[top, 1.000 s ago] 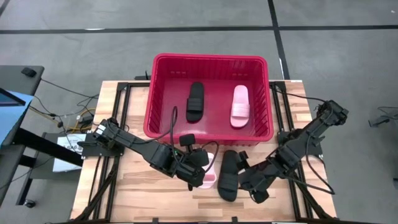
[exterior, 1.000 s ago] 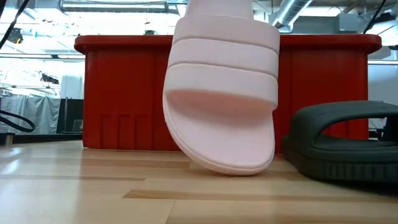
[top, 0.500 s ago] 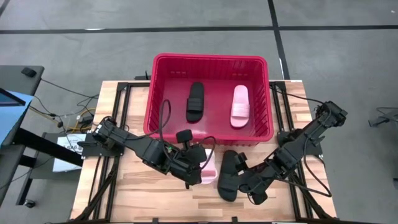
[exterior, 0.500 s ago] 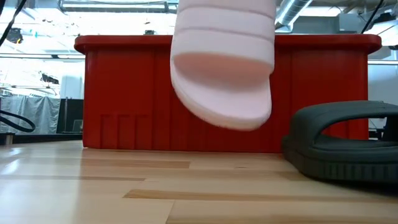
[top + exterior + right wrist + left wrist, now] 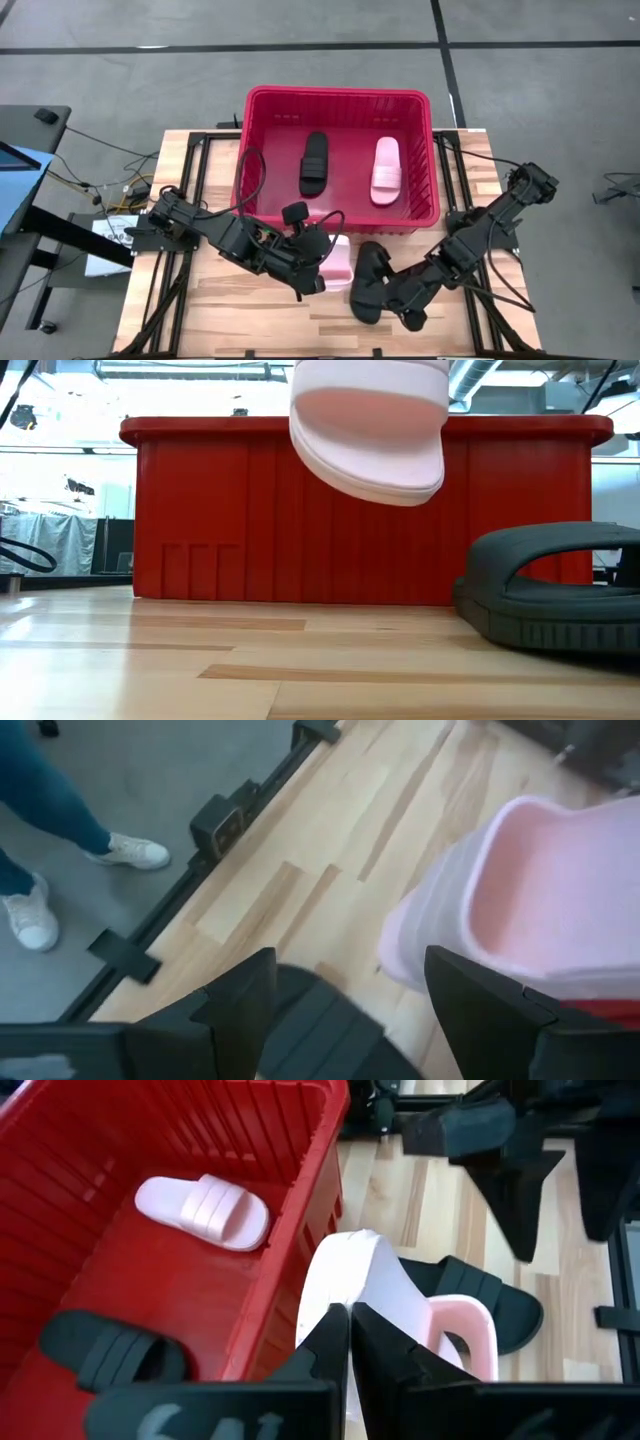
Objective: Pick and place slides into bin
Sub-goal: Put the pink slide into the red container
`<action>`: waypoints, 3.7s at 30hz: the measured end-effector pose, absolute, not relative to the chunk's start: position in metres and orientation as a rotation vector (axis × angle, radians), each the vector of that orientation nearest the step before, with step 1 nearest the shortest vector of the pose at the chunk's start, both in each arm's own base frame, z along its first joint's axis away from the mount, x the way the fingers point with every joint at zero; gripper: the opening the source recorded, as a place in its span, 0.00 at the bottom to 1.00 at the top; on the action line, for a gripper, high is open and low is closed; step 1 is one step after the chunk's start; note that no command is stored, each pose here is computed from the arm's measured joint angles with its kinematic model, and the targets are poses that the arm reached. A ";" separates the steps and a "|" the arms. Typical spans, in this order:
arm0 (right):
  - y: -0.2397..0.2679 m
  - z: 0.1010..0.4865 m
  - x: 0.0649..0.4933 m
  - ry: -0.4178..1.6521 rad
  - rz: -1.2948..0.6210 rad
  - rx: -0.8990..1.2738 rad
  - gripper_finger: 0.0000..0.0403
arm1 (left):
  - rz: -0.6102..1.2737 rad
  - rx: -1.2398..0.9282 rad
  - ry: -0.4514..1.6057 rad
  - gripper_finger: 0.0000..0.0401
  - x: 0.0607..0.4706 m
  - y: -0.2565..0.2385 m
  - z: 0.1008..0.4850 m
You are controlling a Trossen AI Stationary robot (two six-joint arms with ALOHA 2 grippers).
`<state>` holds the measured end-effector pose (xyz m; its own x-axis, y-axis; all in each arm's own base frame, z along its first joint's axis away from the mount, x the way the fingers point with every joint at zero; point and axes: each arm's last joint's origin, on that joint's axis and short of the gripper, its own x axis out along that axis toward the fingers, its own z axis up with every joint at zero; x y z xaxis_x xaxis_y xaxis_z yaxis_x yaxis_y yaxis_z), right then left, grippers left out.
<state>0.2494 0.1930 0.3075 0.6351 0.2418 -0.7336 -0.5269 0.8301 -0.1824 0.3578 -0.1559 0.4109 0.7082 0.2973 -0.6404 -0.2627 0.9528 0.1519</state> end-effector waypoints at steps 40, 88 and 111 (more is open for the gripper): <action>0.185 0.285 0.275 0.830 0.415 -0.462 0.62 | 0.340 0.065 0.693 0.00 0.359 -0.156 0.412; 0.140 0.267 0.360 0.954 0.345 -0.580 0.62 | 0.360 0.093 0.392 0.00 0.245 -0.186 0.491; 0.142 0.229 0.383 1.126 0.273 -0.588 0.04 | 0.357 0.082 0.387 0.00 0.246 -0.187 0.492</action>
<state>0.3830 0.1417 0.2295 0.4182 -0.0841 -0.9044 -0.4897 0.8178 -0.3025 0.2459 -0.1869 0.4918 0.8646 0.3561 -0.3545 -0.3250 0.9344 0.1460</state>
